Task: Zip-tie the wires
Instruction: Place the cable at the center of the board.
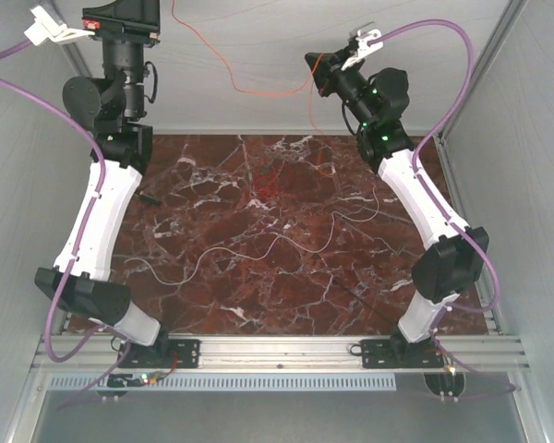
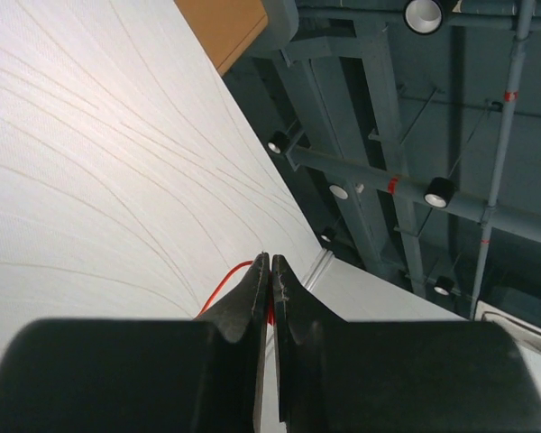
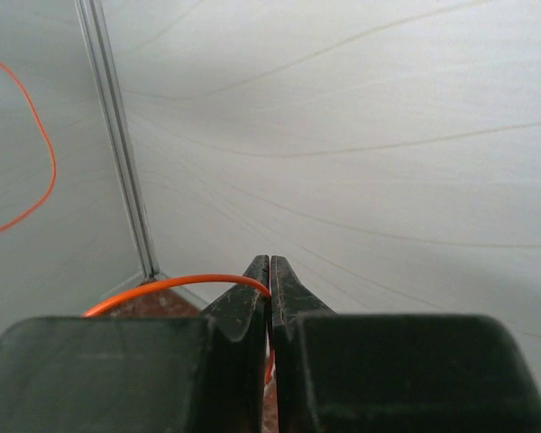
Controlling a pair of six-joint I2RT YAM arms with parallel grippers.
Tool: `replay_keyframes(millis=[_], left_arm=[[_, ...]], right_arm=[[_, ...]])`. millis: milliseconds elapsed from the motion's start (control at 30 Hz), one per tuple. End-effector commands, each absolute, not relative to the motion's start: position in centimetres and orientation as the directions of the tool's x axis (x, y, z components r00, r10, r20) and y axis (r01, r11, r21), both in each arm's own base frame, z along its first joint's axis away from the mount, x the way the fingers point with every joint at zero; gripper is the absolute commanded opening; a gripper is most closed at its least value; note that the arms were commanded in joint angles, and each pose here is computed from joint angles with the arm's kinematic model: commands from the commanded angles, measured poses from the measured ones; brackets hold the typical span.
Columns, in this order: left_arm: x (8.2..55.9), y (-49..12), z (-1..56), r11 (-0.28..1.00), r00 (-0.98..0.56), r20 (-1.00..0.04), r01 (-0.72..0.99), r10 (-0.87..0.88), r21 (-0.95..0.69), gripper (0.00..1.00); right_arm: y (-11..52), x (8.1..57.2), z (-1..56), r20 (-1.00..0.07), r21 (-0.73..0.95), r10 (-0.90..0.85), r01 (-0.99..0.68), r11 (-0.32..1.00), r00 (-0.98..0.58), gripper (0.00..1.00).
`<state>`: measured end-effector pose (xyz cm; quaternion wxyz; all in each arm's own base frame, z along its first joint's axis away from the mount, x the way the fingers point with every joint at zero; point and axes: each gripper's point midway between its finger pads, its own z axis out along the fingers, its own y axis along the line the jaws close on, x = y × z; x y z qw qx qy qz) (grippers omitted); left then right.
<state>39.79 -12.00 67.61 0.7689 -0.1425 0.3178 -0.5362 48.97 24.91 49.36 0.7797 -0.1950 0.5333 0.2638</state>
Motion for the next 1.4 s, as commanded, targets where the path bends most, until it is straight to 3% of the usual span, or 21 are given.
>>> replay_keyframes(millis=[0, 133, 367, 567, 833, 1000, 1367], left_arm=[[38.0, -11.0, 69.1, 0.436, 0.301, -0.328, 0.745, -0.895, -0.505, 0.00], [38.3, -11.2, 68.4, 0.440, 0.286, -0.351, 0.731, -0.892, -0.522, 0.00], [39.8, -9.3, 62.8, 0.537, 0.271, -0.465, 0.483, -0.843, -0.692, 0.00], [38.8, -9.5, 55.2, 0.538, 0.144, -0.522, 0.329, -0.841, -0.776, 0.00], [34.2, -9.0, 48.6, 0.572, 0.032, -0.578, 0.192, -0.816, -0.797, 0.00], [32.2, -7.3, 43.8, 0.631, -0.017, -0.631, 0.017, -0.776, -0.776, 0.00], [27.9, -3.7, 33.0, 0.561, -0.124, -0.569, -0.431, -0.813, -0.707, 0.00]], right_arm=[[22.7, 47.4, 55.1, -0.877, 0.019, 0.313, -0.625, 0.780, 0.365, 0.00], [21.0, 48.1, 56.1, -0.874, -0.002, 0.275, -0.570, 0.822, 0.400, 0.00], [15.4, 48.3, 48.3, -0.951, -0.146, -0.035, -0.347, 0.927, 0.307, 0.00], [10.0, 45.7, 43.5, -0.959, -0.246, -0.205, -0.215, 0.945, 0.195, 0.00], [8.0, 40.5, 38.5, -0.951, -0.305, -0.308, -0.226, 0.925, 0.024, 0.00], [6.4, 38.5, 33.9, -0.932, -0.330, -0.353, -0.210, 0.920, -0.084, 0.00], [7.0, 36.7, 25.7, -0.893, -0.321, -0.392, -0.299, 0.899, -0.221, 0.00]])
